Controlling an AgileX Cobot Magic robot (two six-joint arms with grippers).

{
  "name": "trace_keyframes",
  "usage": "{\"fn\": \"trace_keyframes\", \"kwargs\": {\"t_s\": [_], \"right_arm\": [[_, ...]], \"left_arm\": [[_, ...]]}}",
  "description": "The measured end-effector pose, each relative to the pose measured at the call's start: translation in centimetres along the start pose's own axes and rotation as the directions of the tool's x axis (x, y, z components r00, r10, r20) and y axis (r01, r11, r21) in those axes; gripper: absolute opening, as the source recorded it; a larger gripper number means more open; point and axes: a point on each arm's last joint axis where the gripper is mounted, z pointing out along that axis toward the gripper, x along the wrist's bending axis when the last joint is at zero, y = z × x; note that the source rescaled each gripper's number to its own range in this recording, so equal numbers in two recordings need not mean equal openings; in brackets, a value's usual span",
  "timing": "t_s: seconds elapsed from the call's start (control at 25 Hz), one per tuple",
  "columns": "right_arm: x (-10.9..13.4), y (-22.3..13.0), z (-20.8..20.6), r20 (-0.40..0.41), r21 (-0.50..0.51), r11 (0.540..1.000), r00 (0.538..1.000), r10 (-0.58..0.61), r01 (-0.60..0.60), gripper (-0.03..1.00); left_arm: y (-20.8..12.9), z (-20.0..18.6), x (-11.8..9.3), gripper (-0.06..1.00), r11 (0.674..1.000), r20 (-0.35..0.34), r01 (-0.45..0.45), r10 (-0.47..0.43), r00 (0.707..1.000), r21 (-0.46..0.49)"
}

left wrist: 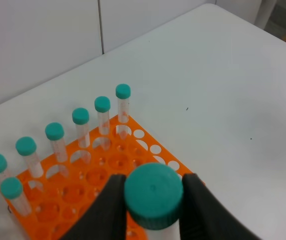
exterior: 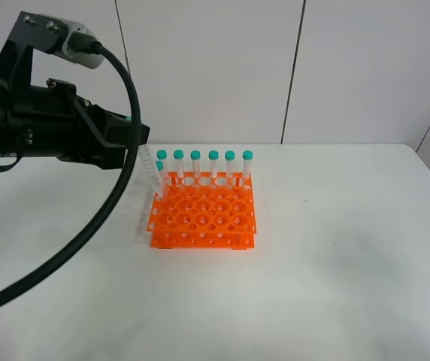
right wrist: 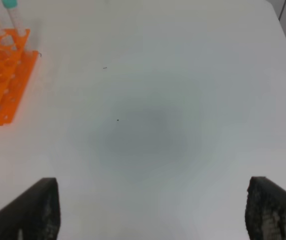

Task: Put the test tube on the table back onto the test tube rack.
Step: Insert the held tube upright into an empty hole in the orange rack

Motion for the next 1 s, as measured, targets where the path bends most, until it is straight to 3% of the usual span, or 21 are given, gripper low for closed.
{"fn": "trace_keyframes", "kwargs": {"t_s": [0.44, 1.0], "right_arm": [[0.0, 0.0, 0.0, 0.003, -0.001, 1.000, 1.000, -0.001, 0.001, 0.95], [0.0, 0.0, 0.0, 0.003, -0.001, 1.000, 1.000, -0.001, 0.001, 0.95]], "left_arm": [[0.1, 0.0, 0.1, 0.00, 1.000, -0.009, 0.000, 0.000, 1.000, -0.007], [1.0, 0.9, 1.7, 0.00, 0.995, -0.159, -0.055, 0.041, 0.986, -0.085]]}}
